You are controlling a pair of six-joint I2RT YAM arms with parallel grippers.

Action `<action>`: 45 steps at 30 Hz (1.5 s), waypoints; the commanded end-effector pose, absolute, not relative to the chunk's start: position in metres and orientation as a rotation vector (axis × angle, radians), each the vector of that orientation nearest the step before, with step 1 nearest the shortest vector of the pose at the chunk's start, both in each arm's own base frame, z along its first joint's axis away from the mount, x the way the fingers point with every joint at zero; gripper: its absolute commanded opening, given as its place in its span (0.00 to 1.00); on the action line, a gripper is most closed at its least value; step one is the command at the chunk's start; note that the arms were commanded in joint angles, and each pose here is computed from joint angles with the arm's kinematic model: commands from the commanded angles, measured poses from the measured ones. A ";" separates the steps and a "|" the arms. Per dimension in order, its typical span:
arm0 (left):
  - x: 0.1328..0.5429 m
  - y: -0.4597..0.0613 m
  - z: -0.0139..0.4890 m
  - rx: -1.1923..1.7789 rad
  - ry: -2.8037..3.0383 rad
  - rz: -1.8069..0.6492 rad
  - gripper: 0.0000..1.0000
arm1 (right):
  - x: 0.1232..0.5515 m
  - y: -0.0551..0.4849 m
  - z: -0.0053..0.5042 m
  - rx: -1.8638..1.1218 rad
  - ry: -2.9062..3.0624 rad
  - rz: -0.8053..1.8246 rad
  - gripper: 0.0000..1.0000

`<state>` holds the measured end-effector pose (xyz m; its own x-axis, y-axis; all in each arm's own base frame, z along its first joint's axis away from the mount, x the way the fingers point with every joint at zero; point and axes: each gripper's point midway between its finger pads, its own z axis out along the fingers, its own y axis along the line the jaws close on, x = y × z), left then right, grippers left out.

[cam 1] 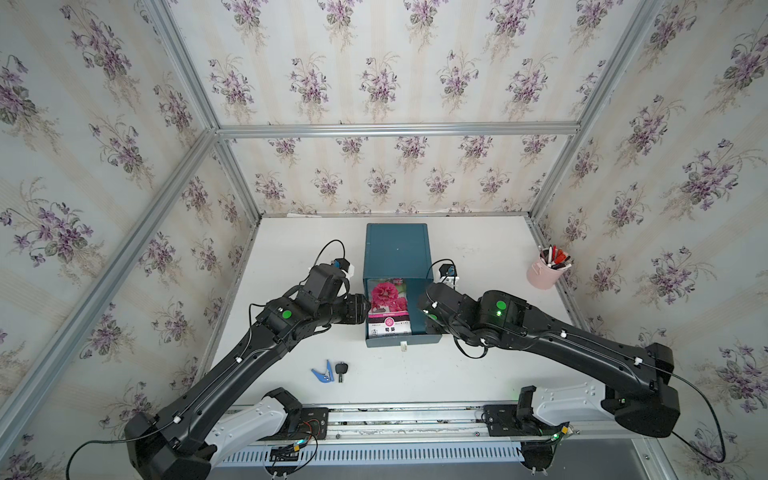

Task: Take the seed bags out of the drawer
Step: Open the drawer in the storage box, then pick up the seed packet from the drawer.

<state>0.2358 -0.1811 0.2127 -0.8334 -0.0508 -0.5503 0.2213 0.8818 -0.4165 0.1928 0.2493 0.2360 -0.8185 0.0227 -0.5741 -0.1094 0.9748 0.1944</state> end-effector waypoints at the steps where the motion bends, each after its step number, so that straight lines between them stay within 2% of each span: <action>1: 0.240 -0.178 0.216 0.105 2.457 -0.620 0.57 | 0.201 0.250 0.248 -0.063 2.465 0.258 0.50; 8: 0.240 -0.173 0.213 0.085 2.470 -0.585 0.56 | 0.202 0.252 0.248 -0.061 2.463 0.190 0.48; 13: 0.234 -0.174 0.217 0.093 2.459 -0.622 0.56 | 0.180 0.285 0.285 -0.189 2.385 0.189 0.62; 16: 0.232 -0.181 0.218 0.101 2.466 -0.675 0.56 | 0.185 0.303 0.274 -0.209 2.406 0.200 0.77; 19: 0.231 -0.182 0.220 0.085 2.462 -0.692 0.56 | 0.201 0.316 0.252 -0.185 2.468 0.286 0.79; 23: 0.229 -0.181 0.226 0.081 2.445 -0.708 0.56 | 0.219 0.330 0.226 -0.150 2.524 0.489 0.76; 26: 0.227 -0.188 0.227 0.105 2.451 -0.754 0.56 | 0.227 0.334 0.215 -0.119 2.545 0.544 0.73; 28: 0.225 -0.189 0.220 0.105 2.477 -0.757 0.52 | 0.231 0.334 0.210 -0.111 2.553 0.516 0.71; 39: 0.223 -0.193 0.203 0.096 2.517 -0.776 0.50 | 0.248 0.324 0.165 -0.020 2.627 0.381 0.67; 43: 0.223 -0.193 0.198 0.101 2.526 -0.765 0.48 | 0.245 0.334 0.156 -0.021 2.653 0.440 0.60; 45: 0.223 -0.193 0.196 0.100 2.526 -0.765 0.47 | 0.244 0.337 0.154 -0.013 2.661 0.458 0.51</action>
